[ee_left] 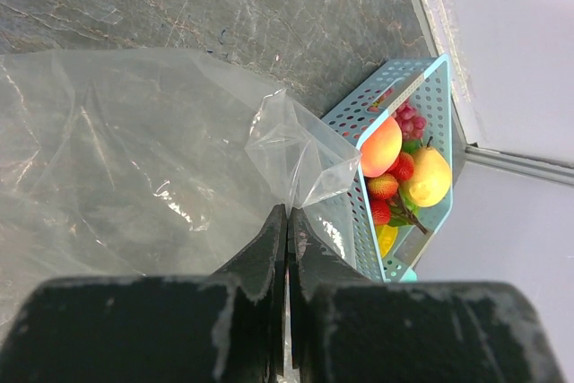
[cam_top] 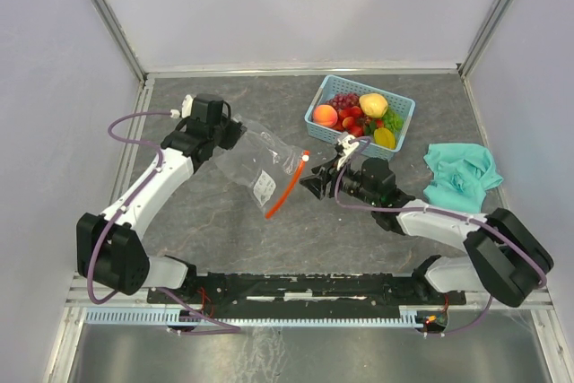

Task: Place the food in the zip-top bag and seal the zipper
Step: Pick up the zipper food storage bag at the center of the board, then open the zipper of the food storage bag.

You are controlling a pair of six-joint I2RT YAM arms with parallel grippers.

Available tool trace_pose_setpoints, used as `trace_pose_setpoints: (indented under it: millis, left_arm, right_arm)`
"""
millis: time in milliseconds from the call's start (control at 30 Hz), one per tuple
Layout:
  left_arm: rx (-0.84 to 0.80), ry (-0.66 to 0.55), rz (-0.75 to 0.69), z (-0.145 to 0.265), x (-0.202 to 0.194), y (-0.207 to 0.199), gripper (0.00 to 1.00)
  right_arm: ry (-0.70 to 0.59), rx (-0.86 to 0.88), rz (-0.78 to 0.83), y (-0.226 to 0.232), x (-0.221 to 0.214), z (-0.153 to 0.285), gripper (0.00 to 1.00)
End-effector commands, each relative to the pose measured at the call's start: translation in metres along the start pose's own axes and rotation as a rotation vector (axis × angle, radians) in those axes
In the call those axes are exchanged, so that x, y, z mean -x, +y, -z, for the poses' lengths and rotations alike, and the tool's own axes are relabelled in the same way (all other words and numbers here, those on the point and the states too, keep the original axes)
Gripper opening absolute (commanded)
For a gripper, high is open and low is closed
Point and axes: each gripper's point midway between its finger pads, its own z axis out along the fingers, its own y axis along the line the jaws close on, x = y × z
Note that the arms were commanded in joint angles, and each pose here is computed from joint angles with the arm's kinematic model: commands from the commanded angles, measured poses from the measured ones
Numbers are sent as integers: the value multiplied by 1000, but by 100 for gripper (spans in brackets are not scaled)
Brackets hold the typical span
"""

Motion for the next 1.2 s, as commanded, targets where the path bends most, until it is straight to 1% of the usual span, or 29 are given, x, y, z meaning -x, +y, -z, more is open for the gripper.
trace_pose_setpoints:
  millis: [0,267,400,567,633,700,833,900,1000,1067,1167]
  left_arm:
    - [-70,-23,70,12,9,-17,3]
    - [-65,-11,77,9,6,-14,3]
    - [-69,-2,75,9,4,-14,3]
    - [-61,23,69,6,-3,-9,3]
    - [-55,36,76,5,-7,-4,3]
    - [-49,49,81,3,-11,1,3]
    - [-40,53,71,3,-13,8,3]
    - [-36,44,49,4,-12,10,6]
    - [-24,28,3,5,-9,16,18]
    - [-21,26,-36,6,-9,18,26]
    - [0,37,-106,7,-11,25,38]
  right_arm:
    - [-117,66,36,15,29,-12,63]
    - [-109,104,24,23,27,-21,63]
    - [-116,86,18,20,27,-25,62]
    - [-133,99,4,22,35,-32,57]
    - [-146,110,-9,24,40,-36,54]
    - [-159,116,-19,25,44,-40,48]
    - [-169,124,-39,27,50,-42,29]
    - [-164,122,-53,28,51,-42,21]
    - [-141,110,-68,28,52,-41,12]
    - [-124,101,-70,28,54,-40,3]
    - [-95,72,-83,27,55,-36,2]
